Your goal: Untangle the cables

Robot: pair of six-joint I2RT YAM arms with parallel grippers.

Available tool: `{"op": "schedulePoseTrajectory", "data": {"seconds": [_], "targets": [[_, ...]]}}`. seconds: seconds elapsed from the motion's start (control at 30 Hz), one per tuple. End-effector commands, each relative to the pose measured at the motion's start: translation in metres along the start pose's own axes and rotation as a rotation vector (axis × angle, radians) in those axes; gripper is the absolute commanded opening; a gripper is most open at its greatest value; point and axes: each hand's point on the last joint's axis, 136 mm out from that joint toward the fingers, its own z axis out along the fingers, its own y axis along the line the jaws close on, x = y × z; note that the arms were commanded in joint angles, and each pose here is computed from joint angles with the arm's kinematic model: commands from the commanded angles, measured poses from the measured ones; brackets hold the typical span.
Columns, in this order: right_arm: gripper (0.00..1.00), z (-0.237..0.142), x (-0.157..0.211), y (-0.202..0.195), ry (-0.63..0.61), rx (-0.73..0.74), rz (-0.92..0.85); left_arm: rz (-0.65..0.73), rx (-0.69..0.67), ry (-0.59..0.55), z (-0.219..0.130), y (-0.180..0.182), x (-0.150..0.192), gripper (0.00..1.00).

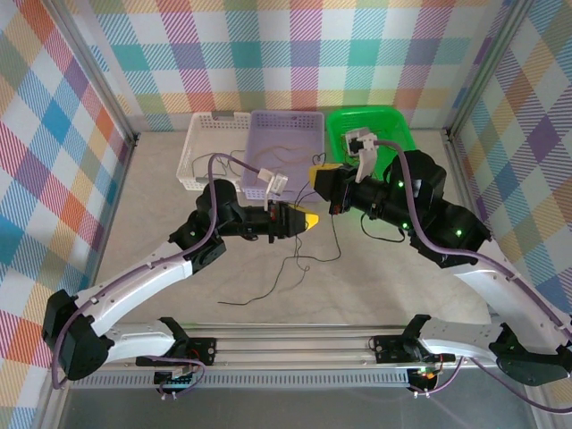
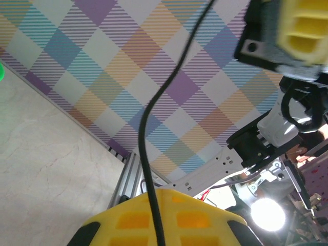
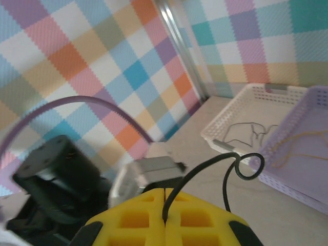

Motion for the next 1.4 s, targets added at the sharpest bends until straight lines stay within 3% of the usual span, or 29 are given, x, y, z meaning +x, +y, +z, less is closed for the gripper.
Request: {"op": "schedulePoseTrajectory", "data": {"seconds": [0.0, 0.2, 0.47, 0.7, 1.0, 1.37], "targets": [[0.03, -0.007, 0.000, -0.027, -0.050, 0.083, 0.063, 0.043, -0.022, -0.021, -0.006, -0.014, -0.009, 0.00], [0.20, -0.012, 0.023, -0.069, -0.052, 0.134, 0.193, 0.055, -0.160, -0.039, -0.015, -0.002, -0.017, 0.00], [0.74, -0.020, 0.053, -0.091, -0.027, 0.190, 0.203, 0.114, -0.500, -0.127, -0.057, 0.028, -0.045, 0.00], [0.99, -0.025, 0.079, -0.103, 0.009, 0.218, 0.183, 0.090, -0.745, -0.251, -0.110, 0.056, -0.090, 0.00], [1.00, -0.036, 0.111, -0.127, 0.001, 0.295, 0.205, 0.095, -0.875, -0.470, -0.172, 0.044, -0.175, 0.00], [1.00, -0.042, 0.145, -0.148, 0.042, 0.364, 0.217, 0.108, -1.021, -0.627, -0.213, 0.053, -0.233, 0.00]]}}
